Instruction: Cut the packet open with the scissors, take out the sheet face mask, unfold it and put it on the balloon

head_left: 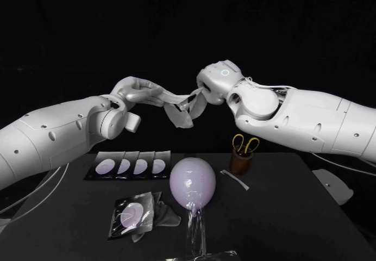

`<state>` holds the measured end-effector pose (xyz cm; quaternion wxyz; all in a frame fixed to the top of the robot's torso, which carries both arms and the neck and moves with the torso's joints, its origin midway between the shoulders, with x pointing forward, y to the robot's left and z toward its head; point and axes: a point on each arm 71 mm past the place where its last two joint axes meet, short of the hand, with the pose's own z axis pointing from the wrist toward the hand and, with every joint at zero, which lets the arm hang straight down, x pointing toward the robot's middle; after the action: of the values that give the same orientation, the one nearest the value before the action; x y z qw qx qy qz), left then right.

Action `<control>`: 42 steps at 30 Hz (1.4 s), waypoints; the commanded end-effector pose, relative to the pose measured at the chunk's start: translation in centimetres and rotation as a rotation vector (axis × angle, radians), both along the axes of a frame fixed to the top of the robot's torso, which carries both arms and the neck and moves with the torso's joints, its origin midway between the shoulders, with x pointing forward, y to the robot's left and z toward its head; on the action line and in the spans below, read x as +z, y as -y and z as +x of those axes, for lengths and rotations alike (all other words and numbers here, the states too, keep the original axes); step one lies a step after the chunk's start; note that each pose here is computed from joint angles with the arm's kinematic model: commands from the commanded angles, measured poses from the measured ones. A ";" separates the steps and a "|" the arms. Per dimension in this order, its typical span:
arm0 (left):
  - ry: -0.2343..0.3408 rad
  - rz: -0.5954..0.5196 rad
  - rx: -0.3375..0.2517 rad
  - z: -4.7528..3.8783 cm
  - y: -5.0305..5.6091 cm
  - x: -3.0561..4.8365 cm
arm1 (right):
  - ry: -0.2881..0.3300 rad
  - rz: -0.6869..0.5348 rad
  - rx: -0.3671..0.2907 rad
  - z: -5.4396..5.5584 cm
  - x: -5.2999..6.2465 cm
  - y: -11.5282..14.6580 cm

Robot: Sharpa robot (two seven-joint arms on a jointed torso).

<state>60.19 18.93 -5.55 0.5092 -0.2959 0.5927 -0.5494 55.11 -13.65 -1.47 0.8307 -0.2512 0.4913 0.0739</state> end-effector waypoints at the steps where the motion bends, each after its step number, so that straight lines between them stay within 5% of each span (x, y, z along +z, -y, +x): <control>1: 0.061 0.009 0.036 0.10 -0.1 0.58 | 0.049 -0.065 -0.009 0.0 0.3 -0.3; 7: 0.062 -0.005 0.077 0.27 -0.4 0.62 | 0.051 -0.116 -0.029 0.2 0.3 -0.5; 15: -0.068 -0.049 0.074 -0.51 -0.8 -0.19 | 0.070 -0.119 -0.033 0.1 0.4 -0.3; 25: -0.215 -0.082 0.021 -3.25 -0.2 -1.31 | 0.075 -0.102 -0.022 -0.4 0.5 0.1; 33: -0.303 -0.100 -0.059 -6.03 1.3 -2.37 | 0.088 -0.046 0.040 -1.4 0.4 0.6; 42: -0.369 -0.135 -0.167 -9.52 3.1 -3.10 | 0.067 -0.006 0.115 -3.0 -1.0 1.6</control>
<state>51.11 16.26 -8.55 0.3508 -0.3619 0.6594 -0.5578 52.60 -15.50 -2.59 0.8355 -0.2815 0.4644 0.0833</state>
